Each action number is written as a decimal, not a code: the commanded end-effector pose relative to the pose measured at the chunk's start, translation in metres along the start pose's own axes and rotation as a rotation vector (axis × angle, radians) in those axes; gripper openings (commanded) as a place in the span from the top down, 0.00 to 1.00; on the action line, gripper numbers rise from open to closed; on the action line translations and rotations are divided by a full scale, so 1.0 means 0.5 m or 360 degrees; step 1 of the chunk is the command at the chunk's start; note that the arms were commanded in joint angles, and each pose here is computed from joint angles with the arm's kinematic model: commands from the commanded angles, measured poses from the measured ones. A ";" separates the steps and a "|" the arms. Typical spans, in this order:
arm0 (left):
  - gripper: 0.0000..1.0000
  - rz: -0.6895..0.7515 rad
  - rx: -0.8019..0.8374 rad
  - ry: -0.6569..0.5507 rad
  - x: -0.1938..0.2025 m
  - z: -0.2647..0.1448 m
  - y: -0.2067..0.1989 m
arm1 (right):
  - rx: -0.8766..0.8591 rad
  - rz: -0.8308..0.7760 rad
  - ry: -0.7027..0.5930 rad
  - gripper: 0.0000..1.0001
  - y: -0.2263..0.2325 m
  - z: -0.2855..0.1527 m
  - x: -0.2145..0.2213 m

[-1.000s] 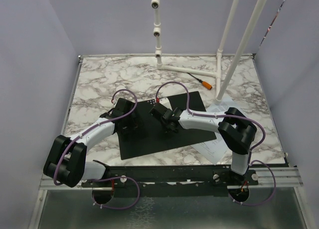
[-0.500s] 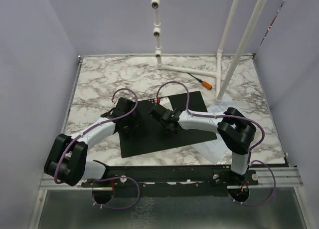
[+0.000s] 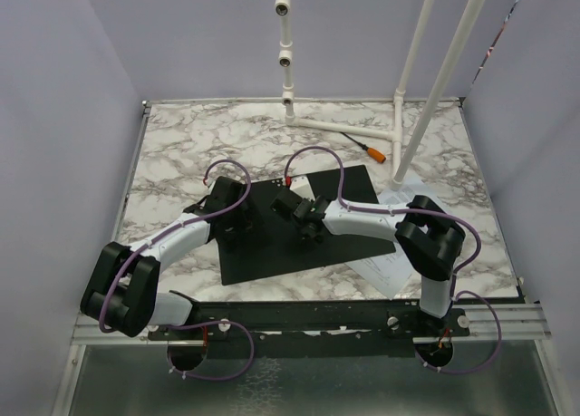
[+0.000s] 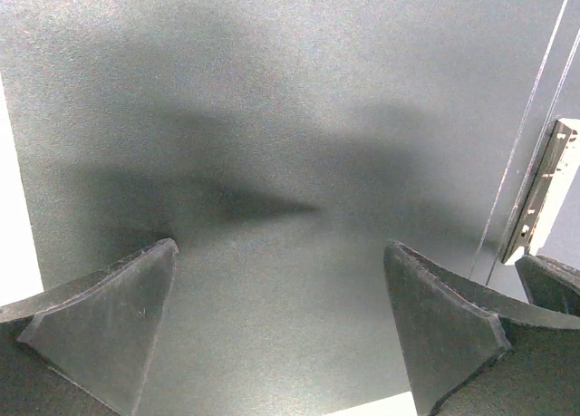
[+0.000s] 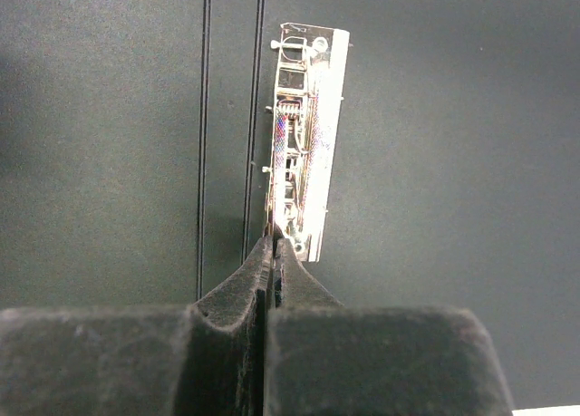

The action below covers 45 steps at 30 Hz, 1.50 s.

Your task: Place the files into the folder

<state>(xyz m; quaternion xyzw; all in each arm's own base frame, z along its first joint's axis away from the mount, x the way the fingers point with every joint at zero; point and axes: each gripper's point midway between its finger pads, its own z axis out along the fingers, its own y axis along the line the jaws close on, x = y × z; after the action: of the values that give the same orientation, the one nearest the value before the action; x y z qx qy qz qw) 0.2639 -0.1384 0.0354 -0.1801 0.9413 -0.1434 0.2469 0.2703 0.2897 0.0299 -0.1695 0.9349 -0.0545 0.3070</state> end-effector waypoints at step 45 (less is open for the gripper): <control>0.01 0.0034 -0.0151 -0.0006 0.018 -0.031 0.065 | -0.0418 0.0428 -0.0235 0.99 -0.088 -0.180 -0.054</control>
<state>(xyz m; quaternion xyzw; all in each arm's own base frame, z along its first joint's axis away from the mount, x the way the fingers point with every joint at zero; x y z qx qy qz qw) 0.2523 -0.1184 0.0344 -0.1859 0.9426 -0.1097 0.2548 0.2609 0.2478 0.1338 -0.1009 0.9189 0.0561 0.3773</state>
